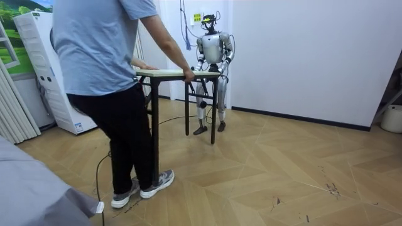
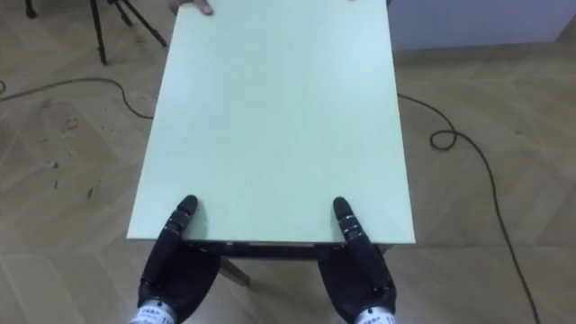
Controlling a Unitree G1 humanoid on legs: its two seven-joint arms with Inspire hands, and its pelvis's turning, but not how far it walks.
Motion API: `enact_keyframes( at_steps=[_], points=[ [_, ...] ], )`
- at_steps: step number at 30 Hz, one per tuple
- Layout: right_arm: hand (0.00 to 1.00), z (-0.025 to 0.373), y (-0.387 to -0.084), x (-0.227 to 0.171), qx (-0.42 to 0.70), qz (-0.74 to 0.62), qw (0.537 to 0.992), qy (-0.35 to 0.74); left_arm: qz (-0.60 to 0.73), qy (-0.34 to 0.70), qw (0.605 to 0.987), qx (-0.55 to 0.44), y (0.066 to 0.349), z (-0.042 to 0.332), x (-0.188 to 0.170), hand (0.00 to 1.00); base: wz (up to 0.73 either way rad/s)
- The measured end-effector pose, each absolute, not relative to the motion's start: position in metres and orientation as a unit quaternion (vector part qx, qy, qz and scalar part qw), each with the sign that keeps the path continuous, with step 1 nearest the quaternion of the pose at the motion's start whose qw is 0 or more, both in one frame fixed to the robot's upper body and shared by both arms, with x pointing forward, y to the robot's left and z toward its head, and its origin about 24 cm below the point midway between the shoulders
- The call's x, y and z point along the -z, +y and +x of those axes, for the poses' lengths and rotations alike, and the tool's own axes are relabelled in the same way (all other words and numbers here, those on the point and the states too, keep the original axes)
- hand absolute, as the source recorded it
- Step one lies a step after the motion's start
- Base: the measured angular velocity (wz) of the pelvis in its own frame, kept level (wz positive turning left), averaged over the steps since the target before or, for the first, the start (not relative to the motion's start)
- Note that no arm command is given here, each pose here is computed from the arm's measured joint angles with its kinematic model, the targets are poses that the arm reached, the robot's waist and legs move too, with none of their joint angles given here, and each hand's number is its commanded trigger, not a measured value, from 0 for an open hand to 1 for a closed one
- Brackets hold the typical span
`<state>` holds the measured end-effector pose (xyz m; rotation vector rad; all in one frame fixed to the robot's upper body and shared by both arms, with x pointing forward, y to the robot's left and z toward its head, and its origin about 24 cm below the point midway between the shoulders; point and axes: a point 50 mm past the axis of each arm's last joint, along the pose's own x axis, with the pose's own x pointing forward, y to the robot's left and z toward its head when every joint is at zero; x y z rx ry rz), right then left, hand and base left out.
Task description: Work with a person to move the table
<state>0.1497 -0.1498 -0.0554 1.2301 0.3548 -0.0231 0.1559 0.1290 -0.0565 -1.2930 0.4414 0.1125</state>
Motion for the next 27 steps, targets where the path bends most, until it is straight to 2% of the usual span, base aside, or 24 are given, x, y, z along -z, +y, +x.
enact_keyframes(
  at_steps=[9,22,27],
  points=[
    [1.0,0.143,-0.149,0.059,0.022,0.59,0.788,0.172,-0.589,0.212,0.778,-0.046,0.129,0.155,0.056,1.0,0.19],
    [1.0,0.166,-0.132,0.05,-0.017,0.608,0.778,0.158,-0.574,0.164,0.802,-0.031,0.148,0.169,0.038,1.0,-0.24],
    [1.0,0.168,-0.13,0.049,-0.019,0.612,0.775,0.158,-0.563,0.16,0.81,-0.023,0.15,0.174,0.035,1.0,0.09]
  ],
)
